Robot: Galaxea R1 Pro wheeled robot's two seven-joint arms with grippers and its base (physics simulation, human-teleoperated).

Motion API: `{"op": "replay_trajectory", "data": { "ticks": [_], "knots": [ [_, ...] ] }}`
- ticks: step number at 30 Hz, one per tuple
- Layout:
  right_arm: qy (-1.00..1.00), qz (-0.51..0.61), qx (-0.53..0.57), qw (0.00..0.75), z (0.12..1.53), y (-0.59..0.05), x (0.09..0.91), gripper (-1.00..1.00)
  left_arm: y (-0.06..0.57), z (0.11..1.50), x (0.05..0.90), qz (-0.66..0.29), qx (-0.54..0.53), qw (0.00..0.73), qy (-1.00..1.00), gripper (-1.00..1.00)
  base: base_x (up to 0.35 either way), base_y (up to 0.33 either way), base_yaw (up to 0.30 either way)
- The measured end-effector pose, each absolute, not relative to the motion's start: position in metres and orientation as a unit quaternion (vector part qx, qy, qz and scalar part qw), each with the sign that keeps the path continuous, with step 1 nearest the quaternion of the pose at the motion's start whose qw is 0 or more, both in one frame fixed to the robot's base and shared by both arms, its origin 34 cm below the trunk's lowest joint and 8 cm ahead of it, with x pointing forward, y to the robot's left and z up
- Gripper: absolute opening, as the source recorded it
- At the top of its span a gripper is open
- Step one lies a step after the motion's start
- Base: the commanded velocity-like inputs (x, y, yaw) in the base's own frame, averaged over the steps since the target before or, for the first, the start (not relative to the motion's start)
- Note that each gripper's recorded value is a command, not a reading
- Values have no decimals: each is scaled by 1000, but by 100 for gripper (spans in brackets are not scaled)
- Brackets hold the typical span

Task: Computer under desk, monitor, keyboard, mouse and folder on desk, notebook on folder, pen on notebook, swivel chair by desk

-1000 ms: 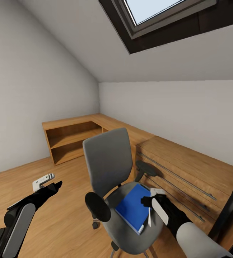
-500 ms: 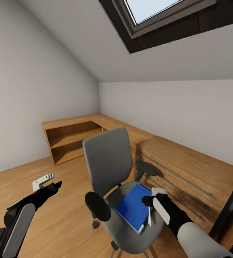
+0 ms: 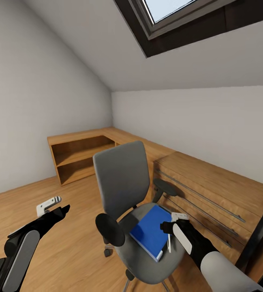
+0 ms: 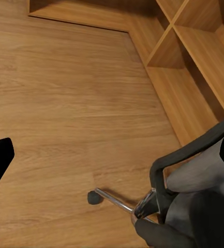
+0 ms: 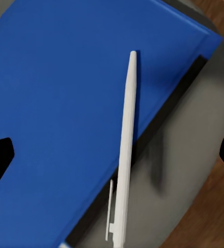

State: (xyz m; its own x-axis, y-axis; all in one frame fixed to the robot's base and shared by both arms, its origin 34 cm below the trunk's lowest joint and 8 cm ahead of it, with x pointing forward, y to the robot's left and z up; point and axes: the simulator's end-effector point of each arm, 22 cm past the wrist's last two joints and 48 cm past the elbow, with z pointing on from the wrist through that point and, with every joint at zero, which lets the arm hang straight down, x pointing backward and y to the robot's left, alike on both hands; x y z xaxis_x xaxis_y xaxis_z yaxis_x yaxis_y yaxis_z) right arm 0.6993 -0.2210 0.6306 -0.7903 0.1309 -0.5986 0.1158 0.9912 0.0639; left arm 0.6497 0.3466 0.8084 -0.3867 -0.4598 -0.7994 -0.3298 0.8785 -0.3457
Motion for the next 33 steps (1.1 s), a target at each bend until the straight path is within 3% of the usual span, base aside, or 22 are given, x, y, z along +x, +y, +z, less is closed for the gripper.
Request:
{"op": "replay_trajectory", "data": {
  "ticks": [33],
  "knots": [
    [946, 12, 65, 317, 595, -220, 694, 100, 347, 773, 645, -64, -238, 500, 830, 100, 0, 0, 0]
  ]
}}
